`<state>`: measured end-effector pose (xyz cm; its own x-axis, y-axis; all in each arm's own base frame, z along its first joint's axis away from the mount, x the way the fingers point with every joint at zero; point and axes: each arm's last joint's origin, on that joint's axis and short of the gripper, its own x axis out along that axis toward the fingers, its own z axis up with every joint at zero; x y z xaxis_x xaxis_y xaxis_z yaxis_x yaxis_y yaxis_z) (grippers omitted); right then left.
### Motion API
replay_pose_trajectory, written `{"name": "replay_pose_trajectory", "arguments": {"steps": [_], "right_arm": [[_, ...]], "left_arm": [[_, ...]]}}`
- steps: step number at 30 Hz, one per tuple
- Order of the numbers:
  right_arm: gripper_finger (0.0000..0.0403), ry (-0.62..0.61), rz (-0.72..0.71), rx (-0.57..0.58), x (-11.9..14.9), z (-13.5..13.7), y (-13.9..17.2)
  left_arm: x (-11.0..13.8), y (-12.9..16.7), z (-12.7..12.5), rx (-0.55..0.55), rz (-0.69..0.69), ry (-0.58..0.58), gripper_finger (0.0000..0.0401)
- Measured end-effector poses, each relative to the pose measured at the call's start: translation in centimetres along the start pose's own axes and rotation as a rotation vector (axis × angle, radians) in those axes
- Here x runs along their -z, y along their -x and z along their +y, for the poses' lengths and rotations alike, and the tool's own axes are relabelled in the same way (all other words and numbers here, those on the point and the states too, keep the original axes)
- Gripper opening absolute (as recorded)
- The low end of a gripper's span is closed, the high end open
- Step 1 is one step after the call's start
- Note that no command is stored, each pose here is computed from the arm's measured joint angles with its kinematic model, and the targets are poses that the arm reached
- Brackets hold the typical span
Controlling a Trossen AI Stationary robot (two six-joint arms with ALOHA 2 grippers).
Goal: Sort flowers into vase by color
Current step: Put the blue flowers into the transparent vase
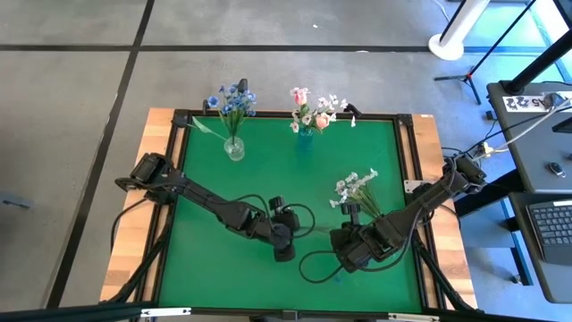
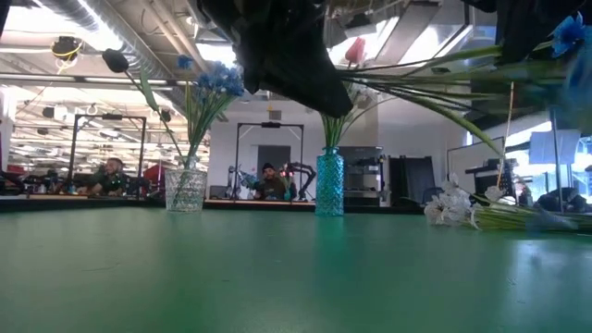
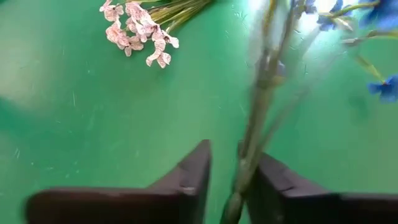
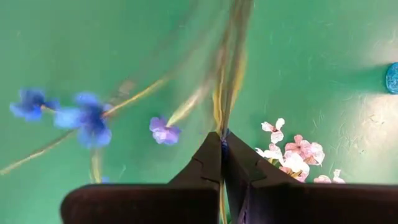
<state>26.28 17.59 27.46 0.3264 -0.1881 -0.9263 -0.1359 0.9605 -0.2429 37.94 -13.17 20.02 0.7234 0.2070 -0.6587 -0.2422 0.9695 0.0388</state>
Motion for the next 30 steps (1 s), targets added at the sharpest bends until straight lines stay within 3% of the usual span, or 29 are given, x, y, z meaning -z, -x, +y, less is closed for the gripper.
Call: {"name": "replay_pose_trajectory", "arguments": {"steps": [3, 12, 19, 24, 30], "right_arm": [[0.0007, 0.000, -0.001, 0.002, 0.0, 0.0, 0.0], [0.0051, -0.001, 0.013, 0.003, -0.3, -0.5, 1.5], [0.0094, -0.122, -0.035, -0.034, -1.2, -1.8, 7.8], [0.0107, -0.078, -0.202, -0.029, -1.0, -1.5, 13.1], [0.0106, -0.039, -0.447, 0.030, 0.6, 0.0, 18.3]], "left_arm": [[0.0, 0.0, 0.0, -0.005, -0.002, 0.002, 0.0015], [0.0, 0.1, 0.0, -0.021, -0.008, 0.029, 0.0003], [0.2, 0.1, 0.1, -0.049, 0.005, 0.048, 0.0002], [0.8, 0.2, 0.3, -0.091, 0.040, 0.056, 0.0001], [1.2, 1.5, -1.1, -0.195, -0.047, -0.007, 0.0001]]}}
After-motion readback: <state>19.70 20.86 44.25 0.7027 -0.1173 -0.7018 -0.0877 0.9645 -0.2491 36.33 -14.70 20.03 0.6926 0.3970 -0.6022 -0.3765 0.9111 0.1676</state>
